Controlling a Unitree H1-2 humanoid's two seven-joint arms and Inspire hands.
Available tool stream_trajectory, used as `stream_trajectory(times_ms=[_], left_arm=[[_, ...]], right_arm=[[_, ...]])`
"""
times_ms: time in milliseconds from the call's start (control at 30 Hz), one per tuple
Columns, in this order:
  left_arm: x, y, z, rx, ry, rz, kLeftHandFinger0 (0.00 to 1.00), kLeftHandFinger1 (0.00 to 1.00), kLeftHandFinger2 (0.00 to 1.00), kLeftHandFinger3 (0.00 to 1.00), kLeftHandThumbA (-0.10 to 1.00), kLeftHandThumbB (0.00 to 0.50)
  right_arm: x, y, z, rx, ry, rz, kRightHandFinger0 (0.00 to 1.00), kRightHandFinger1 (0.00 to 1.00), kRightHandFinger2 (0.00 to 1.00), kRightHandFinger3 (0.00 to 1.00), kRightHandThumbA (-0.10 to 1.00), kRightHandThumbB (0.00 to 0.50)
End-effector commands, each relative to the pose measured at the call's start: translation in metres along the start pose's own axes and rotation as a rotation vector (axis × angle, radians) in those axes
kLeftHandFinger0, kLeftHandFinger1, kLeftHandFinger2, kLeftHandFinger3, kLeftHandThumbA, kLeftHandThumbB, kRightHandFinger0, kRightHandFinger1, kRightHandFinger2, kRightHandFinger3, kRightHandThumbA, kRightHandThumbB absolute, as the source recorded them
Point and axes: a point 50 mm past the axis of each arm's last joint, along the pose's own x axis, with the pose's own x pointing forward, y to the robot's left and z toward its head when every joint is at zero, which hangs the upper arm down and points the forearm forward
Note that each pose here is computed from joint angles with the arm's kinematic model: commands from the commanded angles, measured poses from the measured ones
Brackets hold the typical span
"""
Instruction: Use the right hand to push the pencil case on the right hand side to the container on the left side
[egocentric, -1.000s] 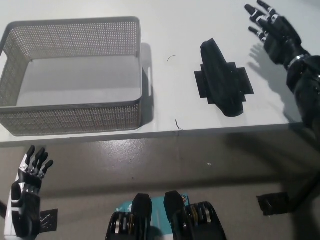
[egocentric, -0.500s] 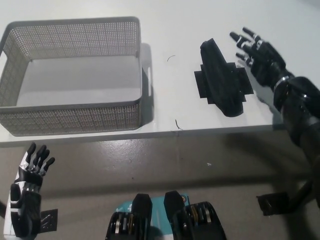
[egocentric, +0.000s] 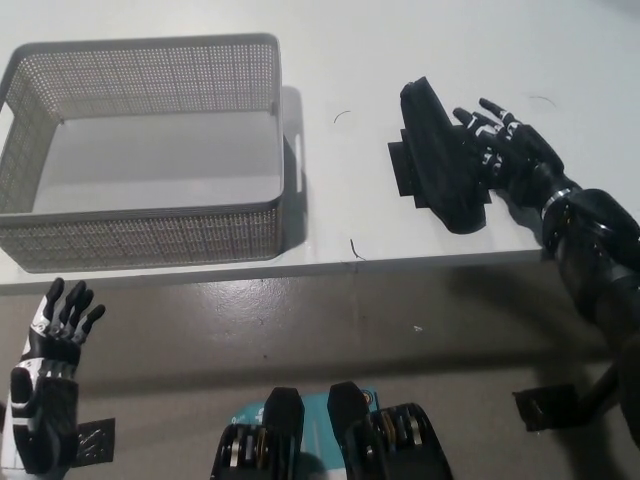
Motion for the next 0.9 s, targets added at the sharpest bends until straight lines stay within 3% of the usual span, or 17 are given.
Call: stream_trajectory(times_ms=[0, 67, 267, 400, 667, 767, 867], left_arm=[[0.005, -0.001, 0.013, -0.013, -0.08, -0.011, 1.0, 1.0, 1.0, 1.0, 1.0, 0.388], [0.004, 0.0, 0.014, -0.01, -0.082, -0.012, 1.0, 1.0, 1.0, 1.0, 1.0, 0.391], [0.006, 0.001, 0.017, 0.002, -0.094, -0.012, 1.0, 1.0, 1.0, 1.0, 1.0, 0.39], [0.008, 0.0, 0.016, 0.005, -0.095, -0.013, 1.0, 1.0, 1.0, 1.0, 1.0, 0.389], [0.007, 0.003, 0.02, 0.01, -0.101, -0.013, 1.0, 1.0, 1.0, 1.0, 1.0, 0.394], [0.007, 0.003, 0.019, 0.003, -0.102, -0.016, 1.0, 1.0, 1.0, 1.0, 1.0, 0.392], [0.009, 0.002, 0.02, 0.01, -0.109, -0.011, 1.0, 1.0, 1.0, 1.0, 1.0, 0.384]], right_arm=[[0.006, 0.01, 0.016, 0.003, -0.052, 0.011, 1.0, 1.0, 1.0, 1.0, 1.0, 0.376], [0.005, 0.014, 0.007, 0.012, -0.033, 0.012, 1.0, 1.0, 1.0, 1.0, 1.0, 0.351], [0.007, 0.034, -0.005, 0.011, -0.026, 0.031, 1.0, 1.0, 1.0, 1.0, 1.0, 0.393], [0.008, 0.044, -0.011, 0.029, -0.015, 0.047, 1.0, 1.0, 1.0, 1.0, 1.0, 0.376], [0.009, 0.071, -0.027, 0.071, 0.018, 0.069, 1.0, 1.0, 1.0, 1.0, 1.0, 0.389], [0.01, 0.082, -0.03, 0.101, 0.031, 0.086, 1.0, 1.0, 1.0, 1.0, 1.0, 0.421], [0.011, 0.094, -0.033, 0.104, 0.033, 0.105, 1.0, 1.0, 1.0, 1.0, 1.0, 0.407]])
